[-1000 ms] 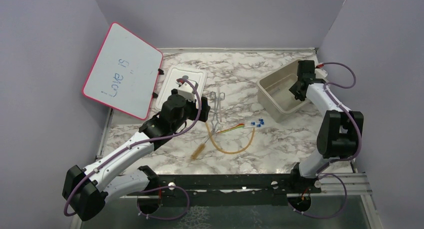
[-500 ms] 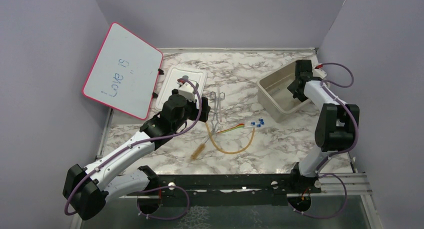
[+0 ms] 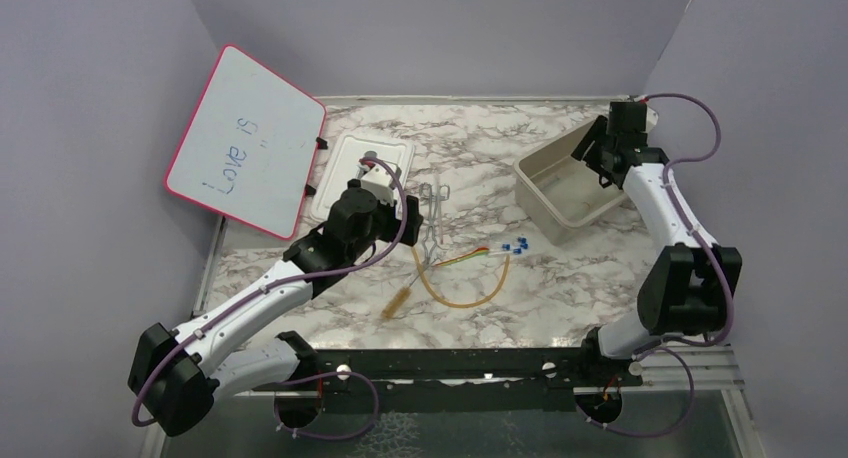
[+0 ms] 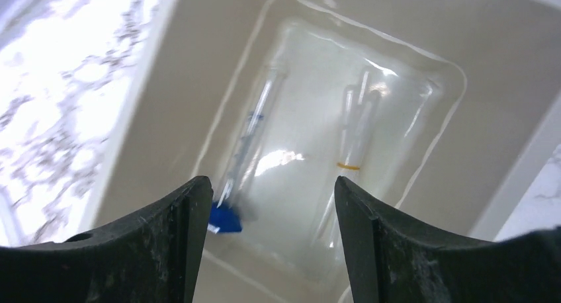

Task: Organize the chemistry lab equipment

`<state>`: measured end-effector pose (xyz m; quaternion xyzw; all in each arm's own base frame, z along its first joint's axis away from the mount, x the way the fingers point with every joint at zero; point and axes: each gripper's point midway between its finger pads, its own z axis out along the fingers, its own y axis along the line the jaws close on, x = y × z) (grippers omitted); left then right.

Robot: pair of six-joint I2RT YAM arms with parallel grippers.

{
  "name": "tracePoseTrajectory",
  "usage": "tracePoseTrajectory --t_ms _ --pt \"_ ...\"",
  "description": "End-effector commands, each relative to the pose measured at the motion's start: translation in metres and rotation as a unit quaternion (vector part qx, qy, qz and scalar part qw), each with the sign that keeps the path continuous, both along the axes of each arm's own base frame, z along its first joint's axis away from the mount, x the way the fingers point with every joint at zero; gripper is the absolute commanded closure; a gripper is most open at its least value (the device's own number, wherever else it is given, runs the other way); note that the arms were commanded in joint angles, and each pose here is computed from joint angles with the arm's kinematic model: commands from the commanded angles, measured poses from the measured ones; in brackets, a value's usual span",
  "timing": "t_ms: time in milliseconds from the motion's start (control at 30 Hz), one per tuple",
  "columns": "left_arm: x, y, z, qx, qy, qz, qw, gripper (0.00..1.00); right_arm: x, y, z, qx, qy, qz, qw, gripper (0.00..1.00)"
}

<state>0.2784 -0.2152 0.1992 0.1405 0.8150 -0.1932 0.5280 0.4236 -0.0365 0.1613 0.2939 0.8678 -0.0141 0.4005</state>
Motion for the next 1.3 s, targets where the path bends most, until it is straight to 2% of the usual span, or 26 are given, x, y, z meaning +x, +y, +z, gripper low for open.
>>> tracePoseTrajectory --t_ms 0,100,200,333,467,667,800,933,1000,1267 --pt "0.001 -0.008 0.004 -0.018 0.005 -0.01 1.0 0.01 -0.008 0.039 0.058 -0.002 -0.056 0.109 0.992 0.27" --pt "0.003 -0.005 0.006 -0.014 0.003 -0.002 1.0 0.01 -0.016 0.078 0.08 0.001 -0.079 0.174 0.982 0.28" --pt "0.01 0.011 0.017 0.0 -0.014 0.039 0.999 0.01 -0.025 0.118 0.094 0.001 -0.095 0.226 0.969 0.32" --pt "0.011 0.024 0.037 0.004 -0.039 0.063 0.997 0.02 -0.037 0.176 0.097 0.02 -0.098 0.296 0.95 0.45" --pt "0.008 0.035 0.057 -0.005 -0.065 0.073 0.995 0.02 -0.051 0.237 0.068 0.025 -0.068 0.363 0.929 0.46" --pt "0.001 0.043 0.07 -0.022 -0.1 0.076 0.992 0.02 -0.071 0.316 -0.009 0.041 0.004 0.425 0.904 0.41" --pt "-0.003 0.044 0.069 -0.031 -0.108 0.07 0.991 0.02 -0.069 0.342 -0.052 0.043 0.053 0.416 0.907 0.45" --pt "-0.004 0.044 0.065 -0.026 -0.108 0.065 0.992 0.02 -0.066 0.353 -0.088 0.024 0.091 0.396 0.913 0.61" --pt "-0.004 0.045 0.066 -0.018 -0.11 0.063 0.992 0.02 -0.062 0.353 -0.098 0.015 0.101 0.386 0.917 0.65" --pt "-0.005 0.053 0.069 -0.009 -0.12 0.073 0.99 0.02 -0.041 0.346 -0.123 -0.043 0.123 0.358 0.925 0.66"
